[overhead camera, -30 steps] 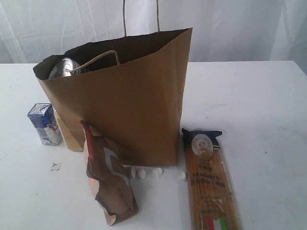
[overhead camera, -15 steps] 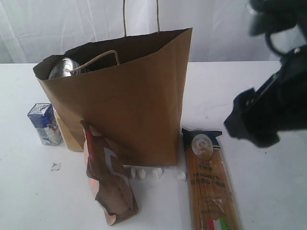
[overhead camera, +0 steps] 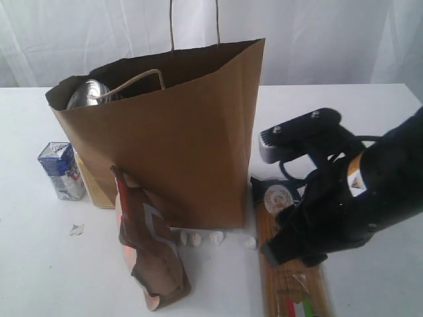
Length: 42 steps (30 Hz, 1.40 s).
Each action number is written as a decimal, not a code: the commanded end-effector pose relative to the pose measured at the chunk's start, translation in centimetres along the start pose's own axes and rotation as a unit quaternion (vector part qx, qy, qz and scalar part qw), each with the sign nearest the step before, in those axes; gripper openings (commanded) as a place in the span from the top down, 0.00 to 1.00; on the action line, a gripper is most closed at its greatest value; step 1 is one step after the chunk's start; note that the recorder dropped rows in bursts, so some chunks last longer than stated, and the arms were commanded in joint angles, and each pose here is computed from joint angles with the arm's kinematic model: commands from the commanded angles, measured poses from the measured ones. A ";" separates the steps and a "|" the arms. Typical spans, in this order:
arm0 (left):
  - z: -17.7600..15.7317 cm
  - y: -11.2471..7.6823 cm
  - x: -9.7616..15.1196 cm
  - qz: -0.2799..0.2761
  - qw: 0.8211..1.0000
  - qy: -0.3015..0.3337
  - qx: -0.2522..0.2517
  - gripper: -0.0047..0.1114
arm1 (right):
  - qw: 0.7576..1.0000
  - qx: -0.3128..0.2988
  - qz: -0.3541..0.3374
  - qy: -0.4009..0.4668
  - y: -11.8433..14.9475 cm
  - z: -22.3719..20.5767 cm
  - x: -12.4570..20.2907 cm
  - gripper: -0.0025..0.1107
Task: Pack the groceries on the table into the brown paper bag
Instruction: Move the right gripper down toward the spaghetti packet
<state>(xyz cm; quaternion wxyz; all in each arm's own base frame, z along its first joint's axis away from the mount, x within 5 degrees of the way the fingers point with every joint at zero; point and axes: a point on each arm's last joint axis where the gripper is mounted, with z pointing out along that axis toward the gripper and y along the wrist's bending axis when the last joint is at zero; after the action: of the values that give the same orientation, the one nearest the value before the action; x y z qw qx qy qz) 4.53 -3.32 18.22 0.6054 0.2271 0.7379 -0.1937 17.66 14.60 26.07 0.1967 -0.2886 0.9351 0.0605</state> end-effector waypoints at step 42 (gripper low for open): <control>0.0 0.0 0.1 -0.004 1.000 0.002 0.002 0.96 | 0.975 -0.138 -0.167 -0.043 7.5 1.7 -3.4 0.54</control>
<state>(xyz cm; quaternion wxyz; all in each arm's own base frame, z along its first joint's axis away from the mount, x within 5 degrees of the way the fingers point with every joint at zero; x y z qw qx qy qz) 4.53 -3.32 18.22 0.6054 0.2271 0.7379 -0.1937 17.37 22.79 24.69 0.1833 -0.4665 0.8527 0.1469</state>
